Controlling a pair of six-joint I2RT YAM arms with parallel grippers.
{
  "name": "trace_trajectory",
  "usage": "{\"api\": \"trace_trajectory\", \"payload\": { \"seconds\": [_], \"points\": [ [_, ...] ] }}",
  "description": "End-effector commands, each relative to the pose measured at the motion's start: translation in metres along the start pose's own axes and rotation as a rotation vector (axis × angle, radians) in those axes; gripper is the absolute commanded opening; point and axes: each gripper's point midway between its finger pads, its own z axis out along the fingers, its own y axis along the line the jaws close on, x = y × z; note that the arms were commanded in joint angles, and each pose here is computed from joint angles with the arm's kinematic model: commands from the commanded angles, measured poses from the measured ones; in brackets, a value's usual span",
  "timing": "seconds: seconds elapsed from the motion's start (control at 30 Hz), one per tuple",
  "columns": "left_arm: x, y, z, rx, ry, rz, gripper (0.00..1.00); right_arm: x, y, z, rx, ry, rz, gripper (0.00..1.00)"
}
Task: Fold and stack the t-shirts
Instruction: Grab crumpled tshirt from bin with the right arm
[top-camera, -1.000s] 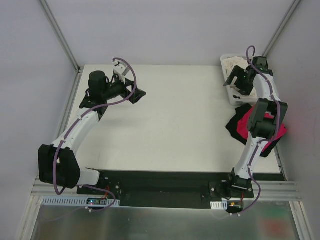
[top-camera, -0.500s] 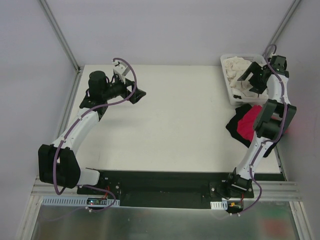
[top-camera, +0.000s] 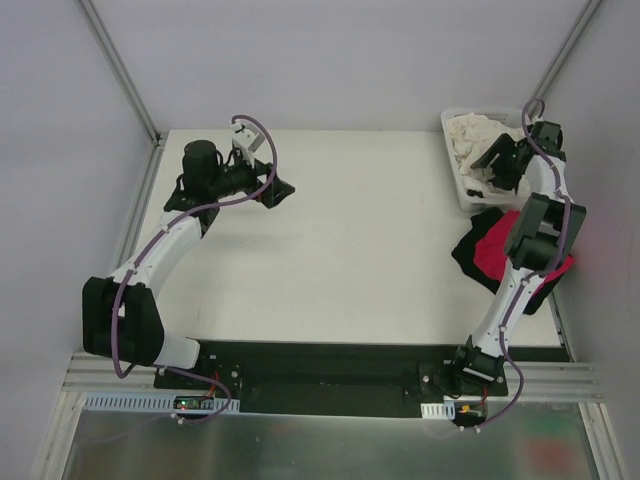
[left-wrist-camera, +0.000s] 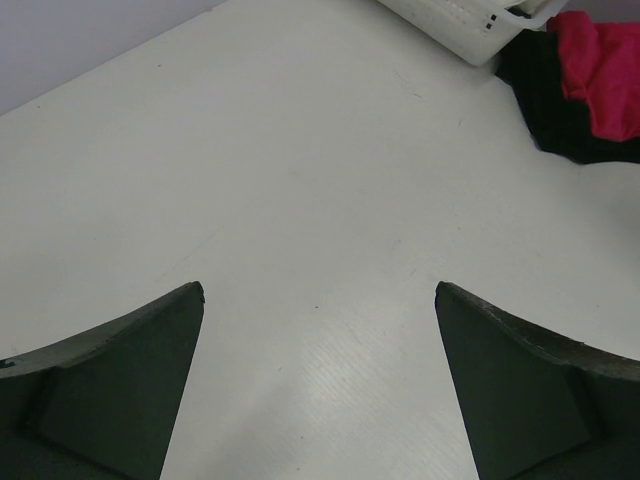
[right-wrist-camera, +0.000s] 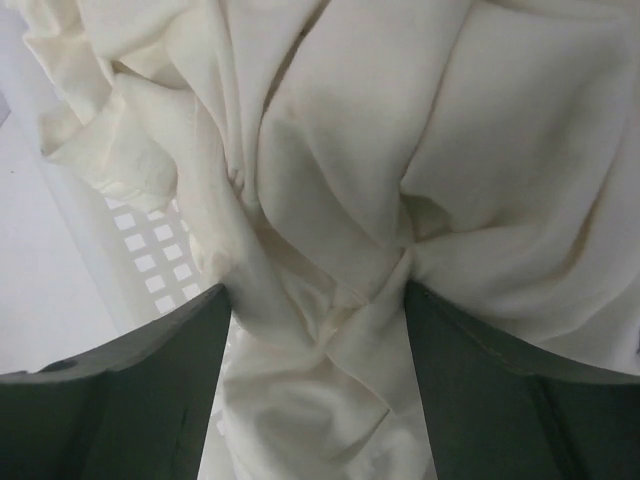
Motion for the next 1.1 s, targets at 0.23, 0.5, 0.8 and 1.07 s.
{"api": "trace_trajectory", "payload": {
  "seconds": [0.23,0.5,0.8,1.07],
  "points": [
    [-0.019,-0.007,0.004,0.077,-0.034,0.020,0.99,-0.029,0.049,-0.010,-0.033,-0.375,-0.388,0.81],
    [-0.019,-0.007,0.004,0.077,-0.034,0.020,0.99,-0.029,0.063,0.007,-0.143,-0.321,-0.366,0.11],
    [-0.017,-0.007,0.005,0.079,-0.029,-0.012,0.99,-0.032,0.063,-0.005,-0.143,-0.351,-0.317,0.01],
    [-0.013,-0.005,0.009,0.081,-0.021,-0.027,0.99,-0.065,0.100,-0.078,-0.104,-0.490,-0.311,0.01]
  ]
}}
